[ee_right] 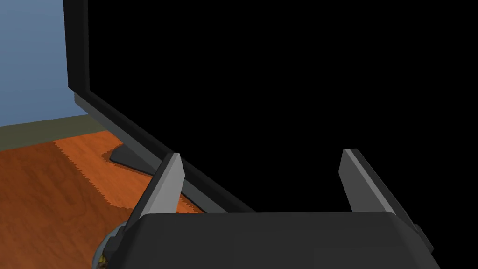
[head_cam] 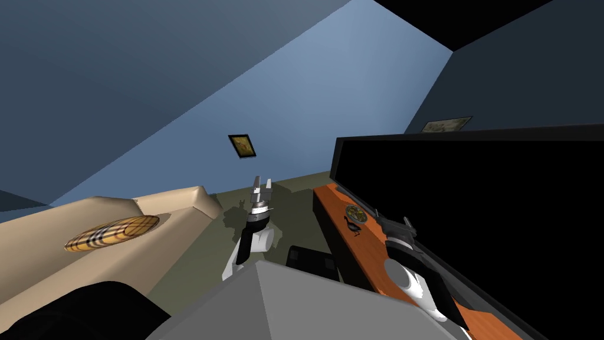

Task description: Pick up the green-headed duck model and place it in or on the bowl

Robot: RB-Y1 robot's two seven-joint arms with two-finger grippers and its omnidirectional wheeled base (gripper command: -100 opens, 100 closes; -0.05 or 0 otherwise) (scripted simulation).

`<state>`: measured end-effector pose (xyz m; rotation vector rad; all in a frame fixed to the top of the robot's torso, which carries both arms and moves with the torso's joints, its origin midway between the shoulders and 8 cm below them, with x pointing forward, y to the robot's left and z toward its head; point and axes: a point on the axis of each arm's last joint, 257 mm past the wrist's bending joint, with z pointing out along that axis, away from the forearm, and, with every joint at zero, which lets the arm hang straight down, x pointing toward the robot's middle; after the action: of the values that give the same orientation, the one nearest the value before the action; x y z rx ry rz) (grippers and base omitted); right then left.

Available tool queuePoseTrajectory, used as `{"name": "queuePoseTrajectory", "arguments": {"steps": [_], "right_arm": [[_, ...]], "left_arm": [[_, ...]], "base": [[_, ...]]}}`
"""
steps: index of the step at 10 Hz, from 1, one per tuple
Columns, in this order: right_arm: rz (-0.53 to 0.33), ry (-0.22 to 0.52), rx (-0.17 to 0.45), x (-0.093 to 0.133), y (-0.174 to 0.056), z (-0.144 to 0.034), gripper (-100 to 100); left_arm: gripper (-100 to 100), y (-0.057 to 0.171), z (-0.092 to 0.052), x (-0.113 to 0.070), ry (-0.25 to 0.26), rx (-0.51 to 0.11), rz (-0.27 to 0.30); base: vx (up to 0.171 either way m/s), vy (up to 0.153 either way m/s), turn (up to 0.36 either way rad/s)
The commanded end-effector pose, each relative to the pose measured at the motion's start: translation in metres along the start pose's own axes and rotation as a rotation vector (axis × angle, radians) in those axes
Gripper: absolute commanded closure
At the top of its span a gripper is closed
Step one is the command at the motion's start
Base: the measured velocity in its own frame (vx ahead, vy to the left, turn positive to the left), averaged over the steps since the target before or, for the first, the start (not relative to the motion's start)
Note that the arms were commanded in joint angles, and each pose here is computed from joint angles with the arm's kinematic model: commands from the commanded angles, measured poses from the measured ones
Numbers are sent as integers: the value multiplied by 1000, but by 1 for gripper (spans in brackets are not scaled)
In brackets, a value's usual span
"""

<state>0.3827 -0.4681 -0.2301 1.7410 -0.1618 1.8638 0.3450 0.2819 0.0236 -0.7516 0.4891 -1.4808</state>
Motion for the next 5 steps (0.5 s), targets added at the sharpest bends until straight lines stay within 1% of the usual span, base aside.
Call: {"name": "queuePoseTrajectory", "arguments": {"steps": [1,2,4,5], "right_arm": [[86,-54,-17,-23,5,-1,-100],[106,-57,-21,-24,6,-1,-100],[222,-127,-53,-54,11,-5,-100],[243,-131,-58,-56,11,-5,-100]], "left_arm": [[0,0,0,0,0,0,0],[0,0,0,0,0,0,0],[0,0,0,0,0,0,0],[0,0,0,0,0,0,0]], "base": [[7,-3,122],[7,-4,54],[9,-3,110],[8,-5,42]]}}
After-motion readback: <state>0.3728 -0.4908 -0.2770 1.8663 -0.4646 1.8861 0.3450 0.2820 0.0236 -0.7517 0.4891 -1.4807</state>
